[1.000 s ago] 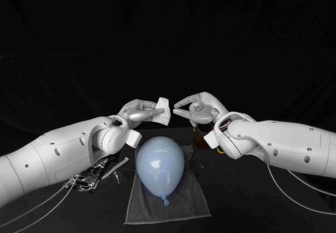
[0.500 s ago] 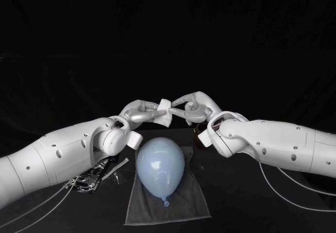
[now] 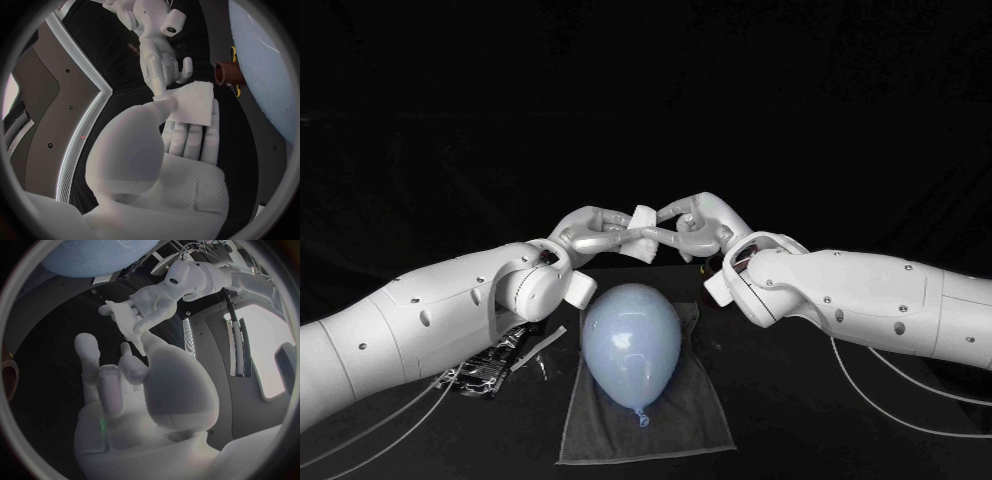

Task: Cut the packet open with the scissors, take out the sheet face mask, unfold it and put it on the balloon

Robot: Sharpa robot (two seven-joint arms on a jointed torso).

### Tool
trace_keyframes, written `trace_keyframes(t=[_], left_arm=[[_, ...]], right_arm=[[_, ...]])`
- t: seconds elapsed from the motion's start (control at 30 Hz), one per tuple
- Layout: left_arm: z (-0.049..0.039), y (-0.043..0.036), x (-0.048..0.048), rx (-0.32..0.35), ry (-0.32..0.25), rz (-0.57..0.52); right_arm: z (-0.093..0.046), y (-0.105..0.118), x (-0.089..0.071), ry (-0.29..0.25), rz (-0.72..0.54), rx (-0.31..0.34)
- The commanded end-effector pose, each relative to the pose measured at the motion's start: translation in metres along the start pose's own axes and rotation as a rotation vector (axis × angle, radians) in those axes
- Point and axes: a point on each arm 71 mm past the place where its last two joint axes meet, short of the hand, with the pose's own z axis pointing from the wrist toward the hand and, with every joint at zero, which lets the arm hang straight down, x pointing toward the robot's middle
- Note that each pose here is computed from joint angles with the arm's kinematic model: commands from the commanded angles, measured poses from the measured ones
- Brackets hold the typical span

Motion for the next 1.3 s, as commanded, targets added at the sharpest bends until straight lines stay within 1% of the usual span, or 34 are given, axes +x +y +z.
trace_keyframes(t=[0.03,0.7,1.03,1.3], left_arm=[[0.001,-0.003,0.0021,0.022,0.011,0.006],[0.0003,-0.0018,-0.0008,0.009,0.0,0.013],[-0.0003,-0.0013,-0.0035,0.009,-0.007,0.016],[-0.0007,-0.0012,-0.0044,0.009,-0.01,0.017]], right_arm=[[0.0,0.002,0.002,0.02,-0.033,-0.018],[-0.004,-0.001,-0.011,-0.054,-0.056,-0.037],[-0.007,-0.004,-0.017,-0.072,-0.058,-0.031],[-0.008,-0.005,-0.019,-0.07,-0.055,-0.027]])
